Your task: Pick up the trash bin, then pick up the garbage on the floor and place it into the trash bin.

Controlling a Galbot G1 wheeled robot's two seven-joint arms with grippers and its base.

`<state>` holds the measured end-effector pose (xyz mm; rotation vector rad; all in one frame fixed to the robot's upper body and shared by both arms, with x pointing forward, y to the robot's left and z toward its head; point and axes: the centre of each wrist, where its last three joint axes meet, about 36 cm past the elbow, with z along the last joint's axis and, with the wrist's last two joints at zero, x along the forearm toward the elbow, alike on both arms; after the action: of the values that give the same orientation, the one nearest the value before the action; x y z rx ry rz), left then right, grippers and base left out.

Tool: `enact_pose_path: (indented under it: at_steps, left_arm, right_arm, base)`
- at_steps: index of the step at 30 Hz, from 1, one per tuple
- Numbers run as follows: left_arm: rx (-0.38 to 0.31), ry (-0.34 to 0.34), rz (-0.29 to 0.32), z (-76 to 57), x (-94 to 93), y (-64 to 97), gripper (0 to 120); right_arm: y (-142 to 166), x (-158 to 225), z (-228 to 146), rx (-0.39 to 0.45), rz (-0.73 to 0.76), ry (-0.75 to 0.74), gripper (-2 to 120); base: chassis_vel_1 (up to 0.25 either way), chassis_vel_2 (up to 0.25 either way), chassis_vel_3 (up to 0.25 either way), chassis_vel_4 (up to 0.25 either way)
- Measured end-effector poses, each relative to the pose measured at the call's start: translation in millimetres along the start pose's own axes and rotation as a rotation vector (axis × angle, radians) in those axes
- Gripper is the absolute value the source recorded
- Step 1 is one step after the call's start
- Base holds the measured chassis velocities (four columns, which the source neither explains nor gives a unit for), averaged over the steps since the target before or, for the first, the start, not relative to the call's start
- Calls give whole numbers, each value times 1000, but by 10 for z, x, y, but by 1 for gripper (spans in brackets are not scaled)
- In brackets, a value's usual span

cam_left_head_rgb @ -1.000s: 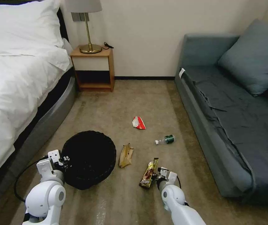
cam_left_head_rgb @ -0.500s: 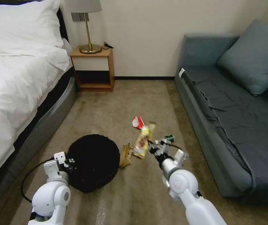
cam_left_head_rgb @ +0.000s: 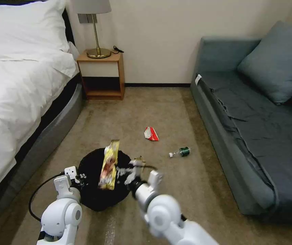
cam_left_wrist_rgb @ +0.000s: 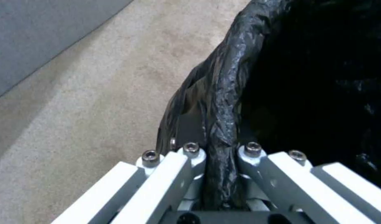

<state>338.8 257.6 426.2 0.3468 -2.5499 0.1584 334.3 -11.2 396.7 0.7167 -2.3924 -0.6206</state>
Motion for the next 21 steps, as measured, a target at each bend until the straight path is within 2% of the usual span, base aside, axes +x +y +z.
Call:
enact_pose_path:
  at_steps: [5, 7, 8, 10, 13, 16, 18, 21]
  left_arm:
    - [4, -5, 2, -8, 34, -9, 4]
    - [5, -5, 1, -9, 37, -12, 4]
    - [5, -5, 1, -9, 37, -12, 4]
    - [6, -6, 2, -12, 37, -14, 4]
    - [6, -8, 2, -18, 35, -13, 4]
    - [10, -13, -3, -39, 20, 11, 4]
    - [11, -17, -6, -50, 15, 22, 4]
    - [16, -35, -21, -99, 1, 74, 4]
  right_arm:
    - [-24, -48, 55, 43, 23, 5, 17]
    - [-39, -26, 30, 49, 22, -1, 25]
    - [-39, -26, 30, 49, 22, -1, 25]
    - [-57, 12, -10, 56, 19, -14, 36]
    - [-86, 69, -93, 55, 24, -46, 45]
    - [-264, 266, -384, 65, 32, -211, 58]
    - [-333, 335, -451, 82, 39, -263, 61]
    - [-606, 625, -636, 201, 94, -465, 76]
  base:
    - [0, 0, 0, 0]
    - [0, 0, 0, 0]
    - [0, 0, 0, 0]
    - [0, 0, 0, 0]
    - [0, 0, 0, 0]
    - [0, 0, 0, 0]
    - [0, 0, 0, 0]
    - [0, 0, 0, 0]
